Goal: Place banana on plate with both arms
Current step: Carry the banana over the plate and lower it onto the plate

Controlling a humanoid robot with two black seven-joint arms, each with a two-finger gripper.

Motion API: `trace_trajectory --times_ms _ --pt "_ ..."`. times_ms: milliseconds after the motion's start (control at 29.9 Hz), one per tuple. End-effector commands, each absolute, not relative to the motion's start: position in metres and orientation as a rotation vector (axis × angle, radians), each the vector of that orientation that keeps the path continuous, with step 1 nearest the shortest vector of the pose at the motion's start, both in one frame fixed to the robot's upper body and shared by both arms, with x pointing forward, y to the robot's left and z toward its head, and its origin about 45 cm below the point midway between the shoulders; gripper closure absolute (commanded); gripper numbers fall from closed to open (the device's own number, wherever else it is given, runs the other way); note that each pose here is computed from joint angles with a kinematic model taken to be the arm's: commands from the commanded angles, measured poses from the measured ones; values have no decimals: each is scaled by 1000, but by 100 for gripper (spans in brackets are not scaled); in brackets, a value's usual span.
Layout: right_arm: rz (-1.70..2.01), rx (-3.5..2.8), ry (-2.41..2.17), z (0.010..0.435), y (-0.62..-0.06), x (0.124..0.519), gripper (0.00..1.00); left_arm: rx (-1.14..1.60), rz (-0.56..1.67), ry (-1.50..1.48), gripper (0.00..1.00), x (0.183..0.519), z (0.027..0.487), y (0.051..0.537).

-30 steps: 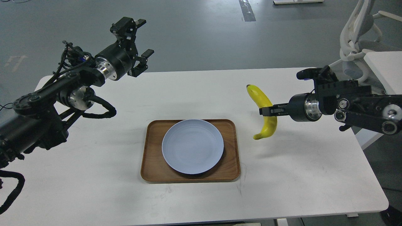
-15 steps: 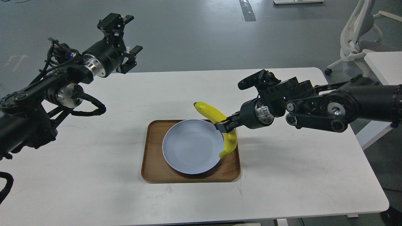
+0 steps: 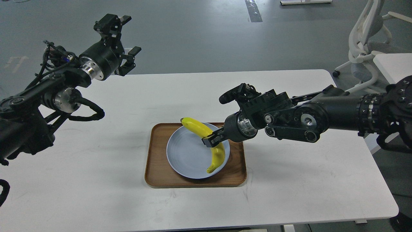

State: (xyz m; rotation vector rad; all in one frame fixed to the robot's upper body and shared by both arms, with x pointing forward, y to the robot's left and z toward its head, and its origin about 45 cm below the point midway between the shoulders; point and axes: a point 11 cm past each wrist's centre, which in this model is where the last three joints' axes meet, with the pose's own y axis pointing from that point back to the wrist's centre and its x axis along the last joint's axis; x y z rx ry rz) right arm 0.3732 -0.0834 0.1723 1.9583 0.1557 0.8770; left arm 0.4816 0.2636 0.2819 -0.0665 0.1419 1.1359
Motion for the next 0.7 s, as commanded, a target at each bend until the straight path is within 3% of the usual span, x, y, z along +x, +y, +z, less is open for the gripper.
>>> trace_trajectory --times_ms 0,368,435,468,568,669 --pt "863 1967 164 169 -76 370 88 -65 1132 142 2 481 282 263" --pt "826 1934 185 166 -88 371 80 -66 1129 143 2 481 281 261" --pt "823 1934 182 166 -89 371 70 -66 1128 144 2 481 281 260" --pt "819 1936 178 166 -89 371 57 -66 1128 144 2 481 281 260" --pt "787 1957 136 168 -89 375 37 -70 1128 143 2 482 282 260" --pt "739 1995 87 172 -86 378 6 -73 1126 139 2 483 286 260"
